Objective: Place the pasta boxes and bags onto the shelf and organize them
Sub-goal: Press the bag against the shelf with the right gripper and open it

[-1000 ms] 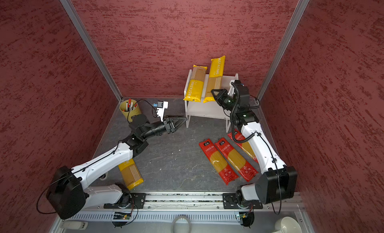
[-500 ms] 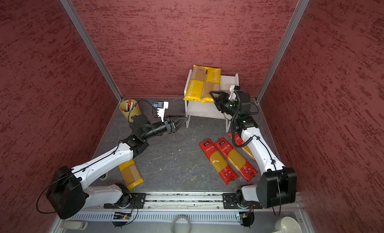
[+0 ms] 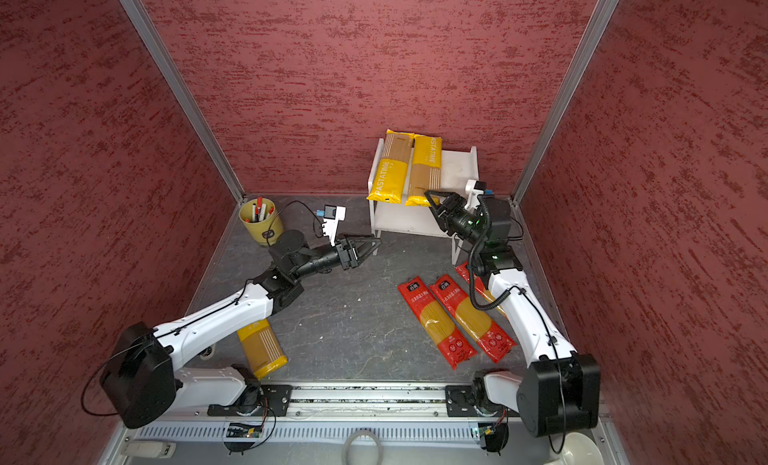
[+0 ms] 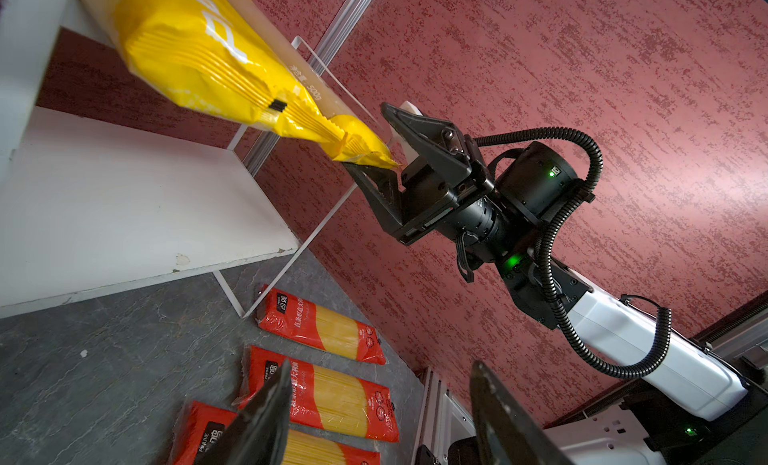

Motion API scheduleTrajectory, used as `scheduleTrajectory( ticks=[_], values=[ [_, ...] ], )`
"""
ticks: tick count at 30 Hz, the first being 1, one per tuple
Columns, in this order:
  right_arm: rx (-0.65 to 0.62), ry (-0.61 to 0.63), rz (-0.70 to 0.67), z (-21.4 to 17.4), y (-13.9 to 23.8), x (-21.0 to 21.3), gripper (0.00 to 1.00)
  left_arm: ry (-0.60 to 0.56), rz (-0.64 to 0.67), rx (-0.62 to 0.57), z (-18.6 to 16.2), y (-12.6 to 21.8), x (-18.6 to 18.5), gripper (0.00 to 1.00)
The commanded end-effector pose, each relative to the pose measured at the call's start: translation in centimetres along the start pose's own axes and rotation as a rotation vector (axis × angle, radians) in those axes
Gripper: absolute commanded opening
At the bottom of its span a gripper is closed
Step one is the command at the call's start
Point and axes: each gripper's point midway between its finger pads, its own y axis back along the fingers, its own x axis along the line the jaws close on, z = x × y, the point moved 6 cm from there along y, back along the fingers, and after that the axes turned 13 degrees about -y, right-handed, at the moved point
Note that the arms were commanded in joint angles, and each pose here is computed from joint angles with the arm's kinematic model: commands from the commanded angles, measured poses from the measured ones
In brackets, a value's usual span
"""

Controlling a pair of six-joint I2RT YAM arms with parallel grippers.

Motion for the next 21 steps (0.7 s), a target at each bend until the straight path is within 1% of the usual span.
scheduleTrajectory(
  ticks=[1,6,10,14,17,21],
  values=[
    [-0.005,0.027,0.069,0.0,0.1,2.1,0.47,-0.023,-0.009,-0.013,0.1,-0.4,-0.3,0.67],
    [0.005,0.015,0.086,0.4,-0.6,2.0,0.34,-0.023,-0.010,-0.015,0.0,-0.4,-0.4,0.67],
    [0.021,0.011,0.078,0.2,-0.8,1.3,0.20,-0.023,-0.005,-0.011,-0.1,-0.4,-0.4,0.67],
    [0.042,0.008,0.075,-0.2,-0.6,0.7,0.11,-0.021,-0.002,-0.007,-0.3,-0.4,-0.3,0.67],
    [0.066,0.001,0.090,-0.4,-0.7,0.8,0.08,-0.023,0.001,-0.005,-0.3,-0.5,-0.2,0.67],
    [0.077,0.004,0.099,-0.8,-1.0,1.1,0.06,-0.025,0.001,-0.004,-0.3,-0.6,-0.3,0.68]
  ],
)
